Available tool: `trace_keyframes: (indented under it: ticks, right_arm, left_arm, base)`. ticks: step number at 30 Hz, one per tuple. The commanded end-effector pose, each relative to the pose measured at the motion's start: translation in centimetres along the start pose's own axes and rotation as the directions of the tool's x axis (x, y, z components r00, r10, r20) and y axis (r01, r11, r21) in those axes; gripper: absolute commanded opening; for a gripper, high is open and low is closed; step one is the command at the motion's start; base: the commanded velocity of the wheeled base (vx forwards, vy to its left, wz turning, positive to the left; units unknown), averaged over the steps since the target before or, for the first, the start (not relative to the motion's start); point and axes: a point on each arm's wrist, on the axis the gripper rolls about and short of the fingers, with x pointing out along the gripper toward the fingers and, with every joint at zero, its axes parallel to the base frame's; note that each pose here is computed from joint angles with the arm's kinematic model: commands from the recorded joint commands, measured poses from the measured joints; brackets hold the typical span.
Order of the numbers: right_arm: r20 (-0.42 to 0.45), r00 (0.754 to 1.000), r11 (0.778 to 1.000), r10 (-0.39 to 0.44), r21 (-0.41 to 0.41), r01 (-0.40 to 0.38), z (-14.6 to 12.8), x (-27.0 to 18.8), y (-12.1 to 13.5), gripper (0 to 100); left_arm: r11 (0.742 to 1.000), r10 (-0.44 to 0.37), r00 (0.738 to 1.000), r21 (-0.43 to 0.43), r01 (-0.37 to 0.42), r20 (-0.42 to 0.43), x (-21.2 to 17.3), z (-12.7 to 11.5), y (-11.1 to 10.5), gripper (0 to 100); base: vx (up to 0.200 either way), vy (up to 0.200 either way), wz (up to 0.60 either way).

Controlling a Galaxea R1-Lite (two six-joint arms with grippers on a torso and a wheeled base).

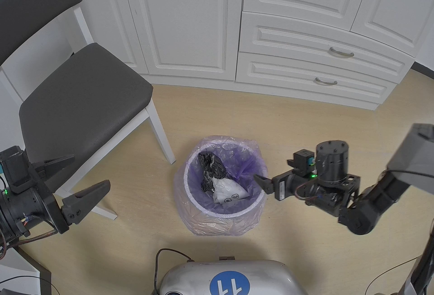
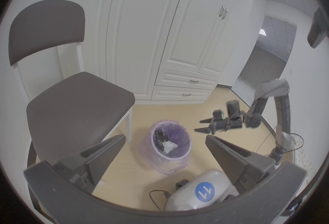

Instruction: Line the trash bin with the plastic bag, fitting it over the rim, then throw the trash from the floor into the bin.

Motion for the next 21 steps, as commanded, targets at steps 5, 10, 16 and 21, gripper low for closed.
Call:
trace_keyframes:
  ticks: [5,10,16,21]
  right_arm:
    - [0.005,0.911,0.91,-0.413,-0.029,0.413,4.7,-21.1,-5.5,100]
    - [0.277,0.844,0.886,-0.459,0.082,0.455,4.7,-30.1,-5.1,100]
    - [0.436,0.771,0.88,-0.463,0.123,0.459,3.4,-36.4,-4.3,100]
    - [0.562,0.644,0.843,-0.519,0.213,0.494,2.2,-39.9,-3.5,100]
  left_arm:
    - [0.972,0.082,0.996,0.221,-0.075,-0.024,-1.1,-2.0,0.6,100]
    - [0.944,0.216,0.959,0.211,-0.253,0.185,-5.3,-1.2,0.6,100]
    - [0.903,0.316,0.889,0.182,-0.389,0.333,-8.7,-0.9,0.1,100]
    - [0.881,0.33,0.831,0.17,-0.442,0.448,-11.3,-1.3,-1.0,100]
  base:
    - [0.0,0.0,0.0]
    - [0.0,0.0,0.0]
    - [0.0,0.0,0.0]
    - [0.0,0.0,0.0]
